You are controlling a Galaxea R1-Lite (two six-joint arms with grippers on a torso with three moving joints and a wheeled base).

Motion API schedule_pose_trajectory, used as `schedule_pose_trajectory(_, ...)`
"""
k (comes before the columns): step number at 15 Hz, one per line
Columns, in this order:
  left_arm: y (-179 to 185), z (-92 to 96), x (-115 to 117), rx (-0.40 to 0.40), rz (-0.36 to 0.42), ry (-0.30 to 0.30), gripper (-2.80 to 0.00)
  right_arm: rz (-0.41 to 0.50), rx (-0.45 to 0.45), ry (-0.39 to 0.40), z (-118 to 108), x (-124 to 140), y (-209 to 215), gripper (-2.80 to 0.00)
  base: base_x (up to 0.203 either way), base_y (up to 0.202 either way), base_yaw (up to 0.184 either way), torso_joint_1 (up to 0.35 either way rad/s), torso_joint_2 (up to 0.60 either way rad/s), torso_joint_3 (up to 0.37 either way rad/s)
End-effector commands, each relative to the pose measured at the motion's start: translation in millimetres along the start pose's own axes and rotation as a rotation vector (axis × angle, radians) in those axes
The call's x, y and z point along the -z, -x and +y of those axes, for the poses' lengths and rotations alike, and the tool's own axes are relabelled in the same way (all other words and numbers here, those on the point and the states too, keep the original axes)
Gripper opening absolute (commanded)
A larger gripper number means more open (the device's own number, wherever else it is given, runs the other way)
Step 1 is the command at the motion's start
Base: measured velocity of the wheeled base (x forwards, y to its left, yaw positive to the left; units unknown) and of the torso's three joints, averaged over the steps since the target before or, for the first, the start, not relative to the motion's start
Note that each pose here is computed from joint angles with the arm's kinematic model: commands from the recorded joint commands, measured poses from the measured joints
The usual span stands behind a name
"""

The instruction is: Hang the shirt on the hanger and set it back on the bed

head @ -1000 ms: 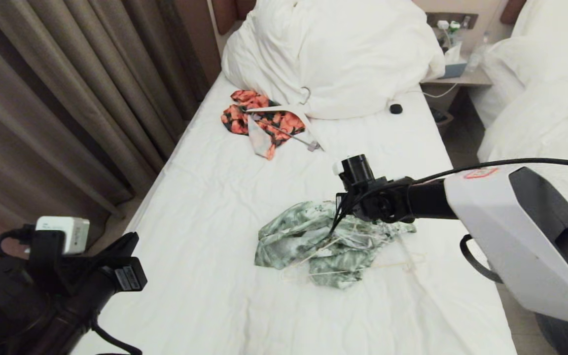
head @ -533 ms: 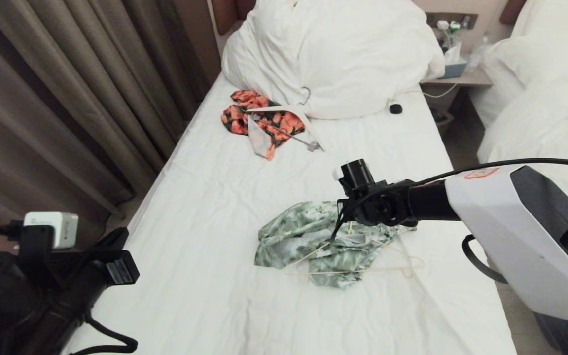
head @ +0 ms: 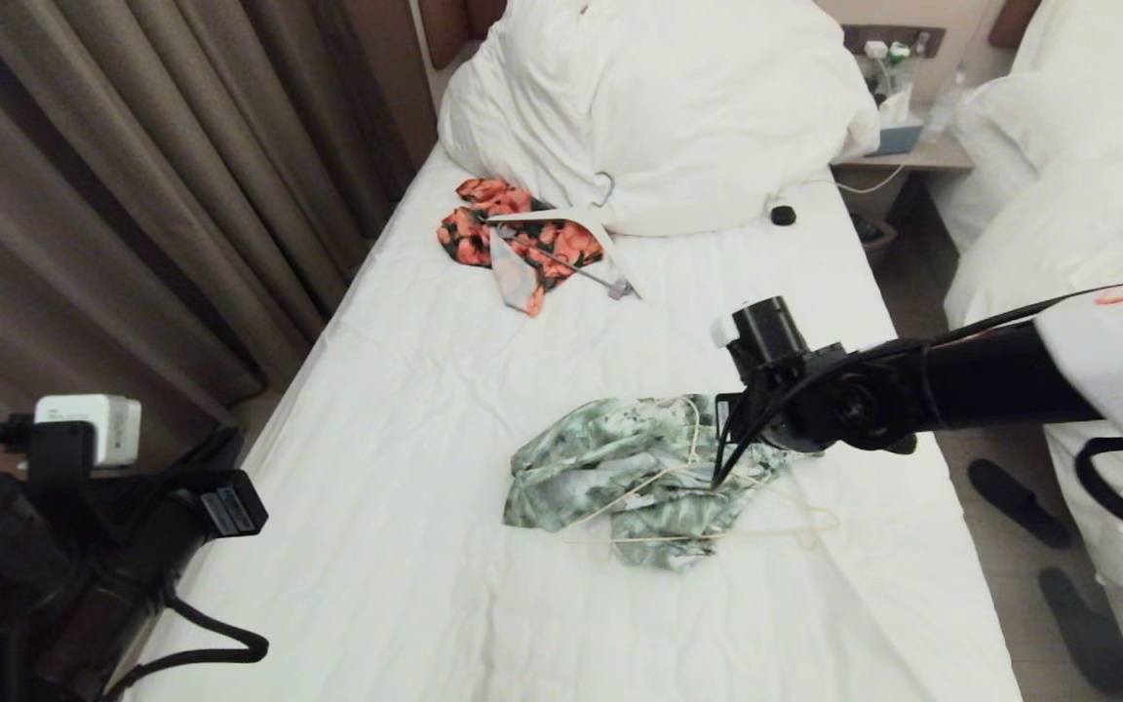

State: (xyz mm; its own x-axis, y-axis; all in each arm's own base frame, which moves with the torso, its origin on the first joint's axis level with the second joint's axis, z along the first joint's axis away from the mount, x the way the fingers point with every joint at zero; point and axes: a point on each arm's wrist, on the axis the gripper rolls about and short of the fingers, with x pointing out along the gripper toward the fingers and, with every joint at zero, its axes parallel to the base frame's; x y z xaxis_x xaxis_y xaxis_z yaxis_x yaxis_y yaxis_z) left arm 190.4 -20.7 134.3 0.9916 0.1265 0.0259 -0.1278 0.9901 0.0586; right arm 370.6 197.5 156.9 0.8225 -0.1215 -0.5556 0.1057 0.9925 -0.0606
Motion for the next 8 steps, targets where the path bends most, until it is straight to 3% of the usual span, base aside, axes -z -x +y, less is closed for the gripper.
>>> schedule_pose_trajectory(1,-1,8.7,-2,-0.044,-0.012,0.001,-2.80,-0.071,-0.011,-0.052,-29,-21,48,-2.80,0.000,0.000,0.000,0.000,0.00,0.000)
schedule_pose_trajectory(5,19,35.3,-23,-0.160,-0.129,0.014,-2.80,-0.165,-0.016,-0.124,-87,-24,127,-2.80,0.000,0.000,0.000,0.000,0.00,0.000)
schedule_pose_trajectory(8,52,38.5,-36,-0.155,-0.232,0.019,-2.80,-0.234,-0.025,-0.167,-132,-2,187,-2.80,0.000,0.000,0.000,0.000,0.00,0.000)
